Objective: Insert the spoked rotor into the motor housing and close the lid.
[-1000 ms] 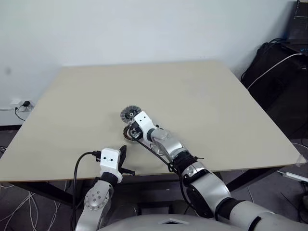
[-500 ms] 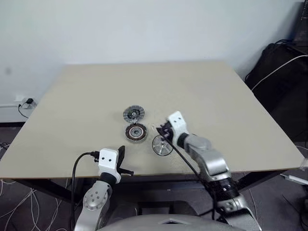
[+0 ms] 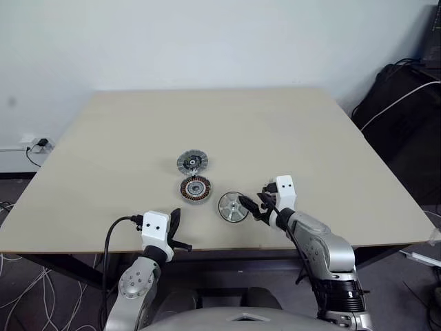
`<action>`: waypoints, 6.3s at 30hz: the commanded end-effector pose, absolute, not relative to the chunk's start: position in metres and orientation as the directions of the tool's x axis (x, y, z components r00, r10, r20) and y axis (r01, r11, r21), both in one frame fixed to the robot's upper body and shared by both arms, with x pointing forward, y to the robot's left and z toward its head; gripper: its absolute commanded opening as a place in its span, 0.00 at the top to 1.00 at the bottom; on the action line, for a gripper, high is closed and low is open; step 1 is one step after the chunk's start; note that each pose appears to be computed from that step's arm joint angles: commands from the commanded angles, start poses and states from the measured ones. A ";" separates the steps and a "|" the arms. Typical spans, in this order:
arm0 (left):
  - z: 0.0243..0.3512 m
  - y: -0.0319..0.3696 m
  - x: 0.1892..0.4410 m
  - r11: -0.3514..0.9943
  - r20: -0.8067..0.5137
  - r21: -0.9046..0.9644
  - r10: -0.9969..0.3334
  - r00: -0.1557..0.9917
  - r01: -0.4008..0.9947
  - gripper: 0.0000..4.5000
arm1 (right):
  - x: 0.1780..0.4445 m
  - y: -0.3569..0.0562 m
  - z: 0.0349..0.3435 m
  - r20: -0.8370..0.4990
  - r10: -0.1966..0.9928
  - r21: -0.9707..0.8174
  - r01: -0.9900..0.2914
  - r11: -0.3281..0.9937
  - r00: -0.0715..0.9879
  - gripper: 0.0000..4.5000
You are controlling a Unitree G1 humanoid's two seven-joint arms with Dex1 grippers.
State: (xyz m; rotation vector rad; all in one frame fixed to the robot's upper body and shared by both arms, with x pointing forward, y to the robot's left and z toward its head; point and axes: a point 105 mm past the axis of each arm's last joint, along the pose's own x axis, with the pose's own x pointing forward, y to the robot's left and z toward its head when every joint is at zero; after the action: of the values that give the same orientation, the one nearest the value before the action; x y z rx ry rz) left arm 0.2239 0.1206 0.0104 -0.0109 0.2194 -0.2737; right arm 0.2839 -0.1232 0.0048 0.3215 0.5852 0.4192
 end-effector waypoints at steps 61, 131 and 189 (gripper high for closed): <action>0.024 0.125 0.225 0.966 -0.167 -0.020 -0.256 0.952 0.256 1.00 | 0.304 0.025 0.065 -0.335 0.796 0.893 -0.099 0.439 0.504 0.93; 0.023 0.124 0.226 0.967 -0.167 -0.016 -0.253 0.953 0.254 1.00 | 0.332 0.043 0.045 -0.380 0.772 0.873 -0.076 0.481 0.510 0.93; 0.027 0.125 0.224 0.975 -0.130 -0.005 -0.222 0.966 0.223 1.00 | 0.351 0.044 0.016 -0.435 0.645 -0.027 -0.725 0.688 0.628 0.99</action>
State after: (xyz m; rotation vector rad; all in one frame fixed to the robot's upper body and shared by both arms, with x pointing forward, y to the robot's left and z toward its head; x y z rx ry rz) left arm 0.2215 0.1254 0.0136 0.0042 0.1889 -0.2290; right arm 0.3436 0.0400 0.0041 -0.1991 0.4481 0.7959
